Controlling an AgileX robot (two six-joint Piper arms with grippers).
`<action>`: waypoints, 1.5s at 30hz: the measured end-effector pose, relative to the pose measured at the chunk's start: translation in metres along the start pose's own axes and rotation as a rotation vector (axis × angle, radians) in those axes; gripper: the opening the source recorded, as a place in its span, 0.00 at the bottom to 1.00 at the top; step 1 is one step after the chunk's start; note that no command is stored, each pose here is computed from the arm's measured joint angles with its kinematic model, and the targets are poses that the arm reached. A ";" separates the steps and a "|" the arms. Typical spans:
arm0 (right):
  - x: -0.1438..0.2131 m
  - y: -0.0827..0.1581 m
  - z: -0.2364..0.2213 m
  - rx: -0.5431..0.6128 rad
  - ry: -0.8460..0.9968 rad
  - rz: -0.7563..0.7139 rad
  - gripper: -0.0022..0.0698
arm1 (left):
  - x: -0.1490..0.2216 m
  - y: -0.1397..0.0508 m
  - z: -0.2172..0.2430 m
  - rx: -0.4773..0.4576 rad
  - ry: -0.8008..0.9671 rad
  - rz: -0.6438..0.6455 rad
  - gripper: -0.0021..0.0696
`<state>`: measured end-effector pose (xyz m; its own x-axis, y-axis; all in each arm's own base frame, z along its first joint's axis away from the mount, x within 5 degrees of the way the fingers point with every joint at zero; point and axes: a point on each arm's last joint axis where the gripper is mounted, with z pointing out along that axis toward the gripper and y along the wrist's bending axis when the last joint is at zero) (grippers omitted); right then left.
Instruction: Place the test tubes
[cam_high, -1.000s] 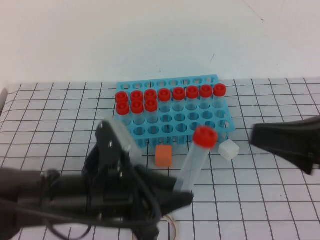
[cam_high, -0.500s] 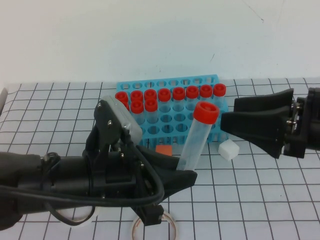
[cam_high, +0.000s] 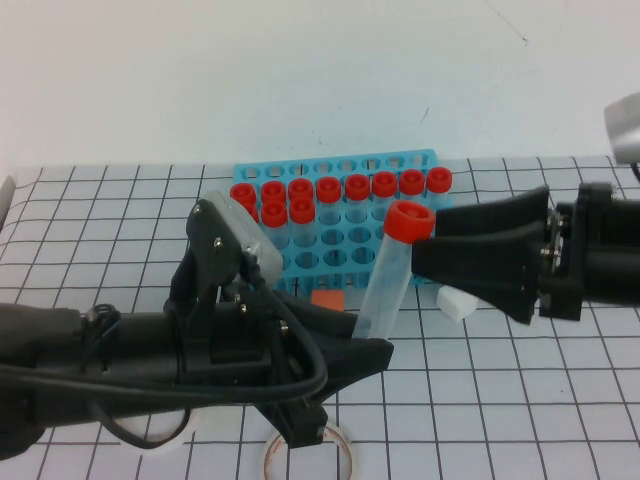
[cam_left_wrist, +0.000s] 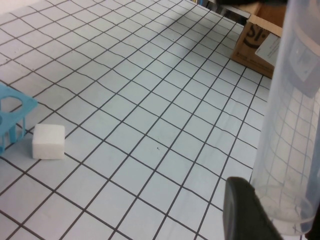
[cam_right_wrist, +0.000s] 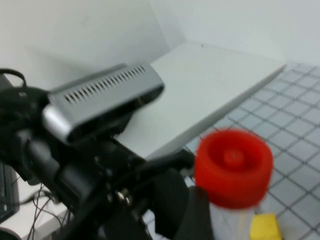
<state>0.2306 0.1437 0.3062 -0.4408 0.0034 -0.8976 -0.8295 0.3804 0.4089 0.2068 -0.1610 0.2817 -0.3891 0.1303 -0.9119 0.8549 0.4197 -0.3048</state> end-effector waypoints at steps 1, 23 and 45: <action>-0.004 0.001 0.000 -0.006 -0.007 -0.009 0.79 | 0.000 0.000 0.000 0.000 0.000 -0.002 0.33; -0.012 0.005 0.036 -0.111 0.031 -0.029 0.79 | 0.000 0.000 0.000 0.000 0.000 -0.002 0.33; -0.011 0.003 0.042 -0.101 0.039 -0.032 0.39 | 0.000 0.001 0.000 -0.006 0.000 -0.003 0.33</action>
<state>0.2473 0.1838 0.3109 -0.4250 -0.0439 -0.9041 -0.8728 0.2847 0.3964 0.2074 -0.1604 0.2815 -0.3912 0.1290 -0.9112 0.8520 0.4251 -0.3056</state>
